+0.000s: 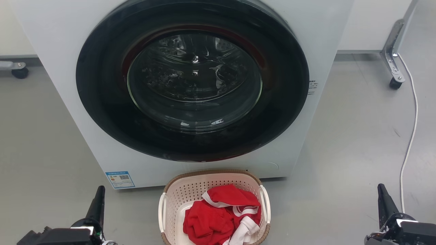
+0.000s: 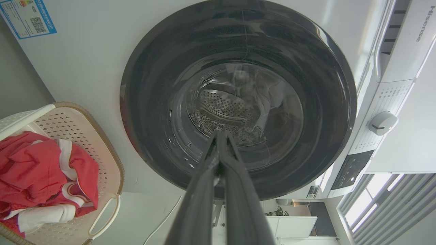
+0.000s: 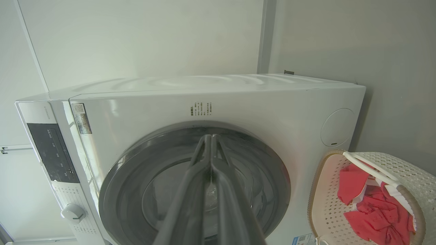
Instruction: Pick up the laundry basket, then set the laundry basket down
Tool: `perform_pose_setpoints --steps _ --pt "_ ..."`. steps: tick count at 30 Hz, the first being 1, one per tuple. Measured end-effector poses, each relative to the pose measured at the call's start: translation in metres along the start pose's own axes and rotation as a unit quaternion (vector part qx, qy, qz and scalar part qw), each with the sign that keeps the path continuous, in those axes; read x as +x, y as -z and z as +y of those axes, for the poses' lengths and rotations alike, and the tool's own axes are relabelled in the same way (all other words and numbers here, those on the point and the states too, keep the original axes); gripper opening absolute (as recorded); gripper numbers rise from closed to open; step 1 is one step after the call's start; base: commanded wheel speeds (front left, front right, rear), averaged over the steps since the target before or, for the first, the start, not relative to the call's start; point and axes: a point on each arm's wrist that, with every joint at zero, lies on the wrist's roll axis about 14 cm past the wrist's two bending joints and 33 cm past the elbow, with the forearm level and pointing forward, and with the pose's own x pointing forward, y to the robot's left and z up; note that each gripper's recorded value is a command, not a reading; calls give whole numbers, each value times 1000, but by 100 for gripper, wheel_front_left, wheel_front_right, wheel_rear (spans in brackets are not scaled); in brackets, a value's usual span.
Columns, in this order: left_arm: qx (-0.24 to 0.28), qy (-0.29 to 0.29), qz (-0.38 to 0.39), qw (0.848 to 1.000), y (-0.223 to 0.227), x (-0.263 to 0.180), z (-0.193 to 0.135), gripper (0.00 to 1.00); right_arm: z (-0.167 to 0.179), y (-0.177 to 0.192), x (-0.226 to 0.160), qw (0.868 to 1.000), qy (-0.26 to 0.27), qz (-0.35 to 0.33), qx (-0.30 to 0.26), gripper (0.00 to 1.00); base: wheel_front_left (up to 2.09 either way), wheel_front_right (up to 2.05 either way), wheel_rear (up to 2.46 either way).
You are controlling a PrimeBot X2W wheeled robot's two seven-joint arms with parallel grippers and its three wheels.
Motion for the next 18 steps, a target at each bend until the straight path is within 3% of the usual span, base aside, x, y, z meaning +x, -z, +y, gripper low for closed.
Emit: perform_pose_setpoints --steps 18 --pt "0 0 0 1000 0 0 0 0 0 0 0 1000 0 0 0 0 0 0 0"
